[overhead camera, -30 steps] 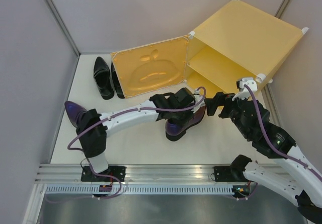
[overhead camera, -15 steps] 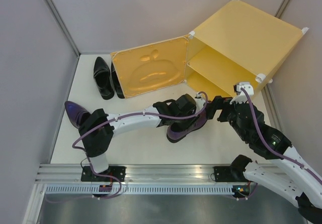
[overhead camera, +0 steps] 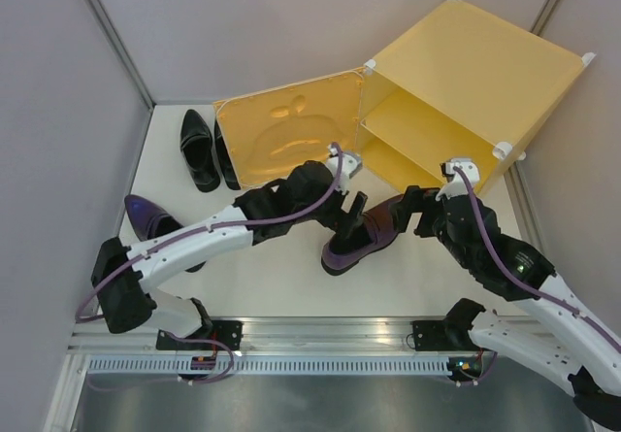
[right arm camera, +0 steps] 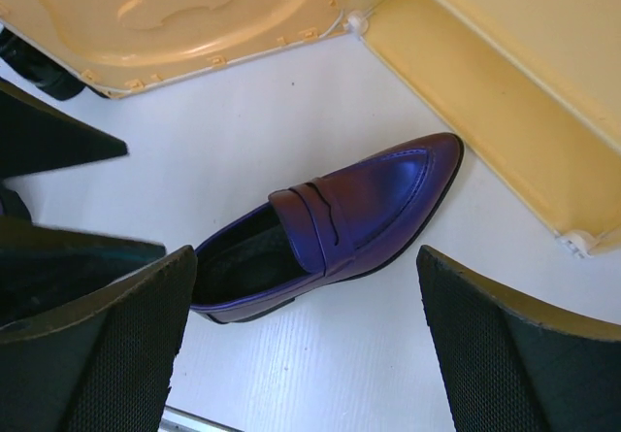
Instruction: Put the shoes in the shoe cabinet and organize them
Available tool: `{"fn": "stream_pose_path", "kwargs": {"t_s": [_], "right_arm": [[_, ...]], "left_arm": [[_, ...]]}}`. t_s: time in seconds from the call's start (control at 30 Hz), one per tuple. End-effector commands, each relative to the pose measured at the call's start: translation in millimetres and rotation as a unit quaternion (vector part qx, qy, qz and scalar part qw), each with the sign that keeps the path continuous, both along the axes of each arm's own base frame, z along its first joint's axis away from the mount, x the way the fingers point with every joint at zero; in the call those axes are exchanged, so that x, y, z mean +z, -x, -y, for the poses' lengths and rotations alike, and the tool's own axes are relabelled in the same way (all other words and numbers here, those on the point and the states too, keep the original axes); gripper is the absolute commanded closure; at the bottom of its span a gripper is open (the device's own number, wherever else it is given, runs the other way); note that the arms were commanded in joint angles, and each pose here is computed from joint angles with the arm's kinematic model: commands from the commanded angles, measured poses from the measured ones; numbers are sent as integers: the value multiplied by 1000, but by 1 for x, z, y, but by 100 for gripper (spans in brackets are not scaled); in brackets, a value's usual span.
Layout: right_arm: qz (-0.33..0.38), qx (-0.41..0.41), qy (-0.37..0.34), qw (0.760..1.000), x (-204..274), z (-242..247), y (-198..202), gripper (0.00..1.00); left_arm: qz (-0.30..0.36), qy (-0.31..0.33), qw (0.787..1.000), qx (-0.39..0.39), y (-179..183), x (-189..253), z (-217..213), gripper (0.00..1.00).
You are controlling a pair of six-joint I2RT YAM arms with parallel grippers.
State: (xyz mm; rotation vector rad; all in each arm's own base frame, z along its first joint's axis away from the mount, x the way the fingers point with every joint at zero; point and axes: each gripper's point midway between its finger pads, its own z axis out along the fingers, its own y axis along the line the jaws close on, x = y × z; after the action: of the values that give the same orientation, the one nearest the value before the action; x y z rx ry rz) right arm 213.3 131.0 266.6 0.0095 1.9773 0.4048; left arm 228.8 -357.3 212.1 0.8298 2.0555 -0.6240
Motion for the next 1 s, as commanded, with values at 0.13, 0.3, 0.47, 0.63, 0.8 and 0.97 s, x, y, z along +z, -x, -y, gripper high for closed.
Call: {"fn": "stream_pose_path", "kwargs": {"t_s": [0.13,0.3,0.47,0.63,0.8,0.97], "right_arm": [[-117,90,22,989,-69,-50,7,2],[-140,130,35,981,-90,-83,13,2],[-150,169,68,972,-105,-126,27,4],[-160,191,96,964,-115,-156,35,10],[-176,195,125,957,-135,-171,35,22],[-186,196,143,952,-150,-182,29,28]], "left_arm": [[-87,24,981,169,-18,-14,-111,0],[-103,35,963,246,-12,-23,-182,0],[-97,25,952,288,1,-44,-226,1],[-94,47,941,320,8,-47,-246,2],[-61,41,929,363,0,-41,-263,3],[-57,37,923,380,-2,-42,-270,3]]}}
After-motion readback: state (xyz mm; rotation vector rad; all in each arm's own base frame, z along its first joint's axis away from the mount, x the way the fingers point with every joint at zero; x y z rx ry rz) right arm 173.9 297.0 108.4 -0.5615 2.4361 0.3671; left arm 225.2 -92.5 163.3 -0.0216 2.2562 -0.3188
